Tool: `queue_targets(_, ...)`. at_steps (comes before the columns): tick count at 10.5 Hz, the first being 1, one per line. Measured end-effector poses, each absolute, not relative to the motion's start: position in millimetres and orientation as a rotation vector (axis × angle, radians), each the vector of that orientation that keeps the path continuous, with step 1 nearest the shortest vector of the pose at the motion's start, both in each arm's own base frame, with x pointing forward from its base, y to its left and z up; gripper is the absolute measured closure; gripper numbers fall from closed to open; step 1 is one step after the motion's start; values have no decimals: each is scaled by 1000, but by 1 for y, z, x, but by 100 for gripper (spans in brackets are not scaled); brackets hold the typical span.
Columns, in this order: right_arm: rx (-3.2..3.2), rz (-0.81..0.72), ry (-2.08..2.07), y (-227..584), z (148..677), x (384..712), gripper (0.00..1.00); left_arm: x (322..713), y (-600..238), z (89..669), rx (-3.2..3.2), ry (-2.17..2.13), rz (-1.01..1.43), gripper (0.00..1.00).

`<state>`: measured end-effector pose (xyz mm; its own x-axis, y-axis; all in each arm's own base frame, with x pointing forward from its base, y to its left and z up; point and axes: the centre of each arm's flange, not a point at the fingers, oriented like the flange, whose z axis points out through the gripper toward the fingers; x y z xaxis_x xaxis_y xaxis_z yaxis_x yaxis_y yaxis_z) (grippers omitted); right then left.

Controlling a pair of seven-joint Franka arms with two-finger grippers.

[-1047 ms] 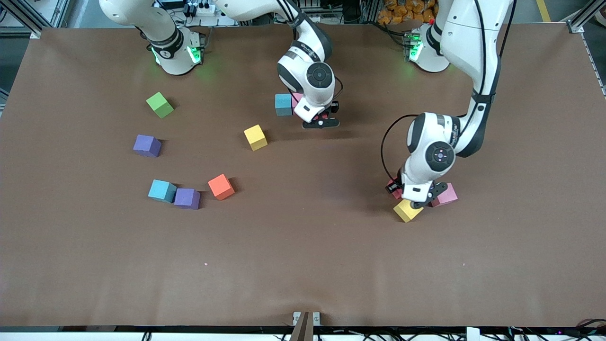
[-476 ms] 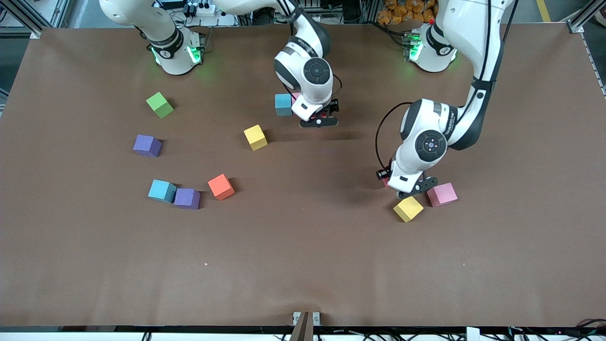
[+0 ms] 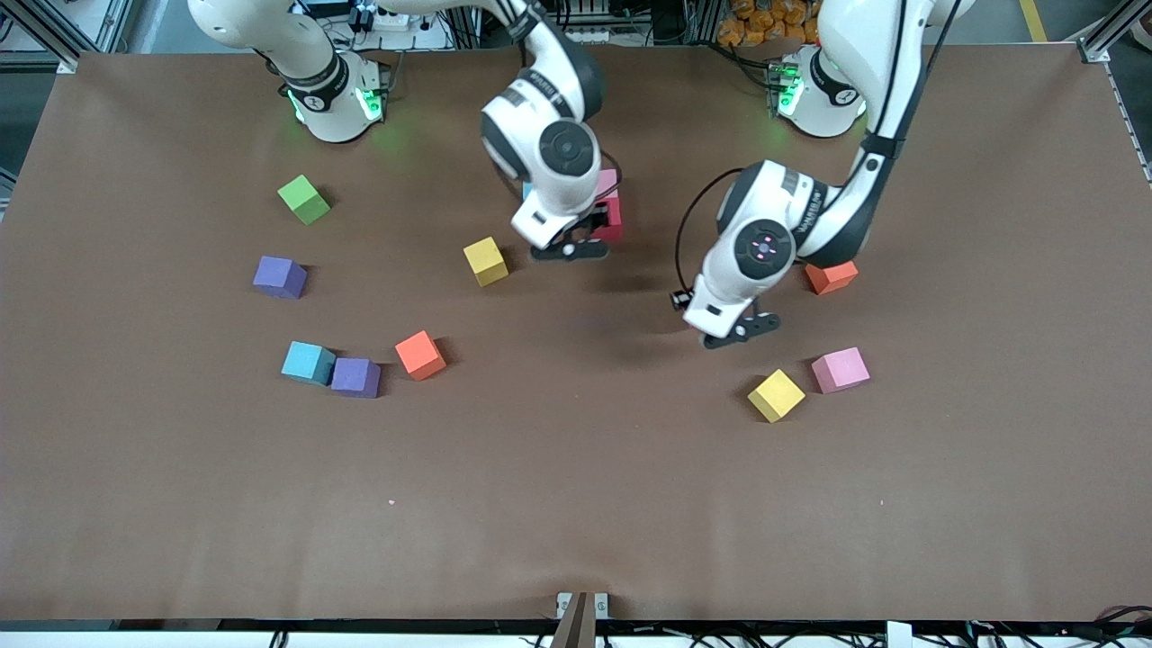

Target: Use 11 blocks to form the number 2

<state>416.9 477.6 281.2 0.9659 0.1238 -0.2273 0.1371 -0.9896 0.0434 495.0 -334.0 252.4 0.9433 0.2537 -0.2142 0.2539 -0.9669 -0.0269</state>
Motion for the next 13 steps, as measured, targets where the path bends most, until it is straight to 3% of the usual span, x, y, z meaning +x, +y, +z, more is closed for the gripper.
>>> queue_targets(3,3040,-337,452,408,263,441,0,464,-378,256,3086,263,-360,38)
queue_targets(11,3016,-271,611,353,200,404,0,410,-448,218,3065,161,-255,38)
queue_targets(12,3012,-276,616,353,198,402,1,406,-452,209,3068,174,-258,38)
queue_targets(13,3012,-276,621,354,199,400,14,399,-456,202,3074,211,-268,38)
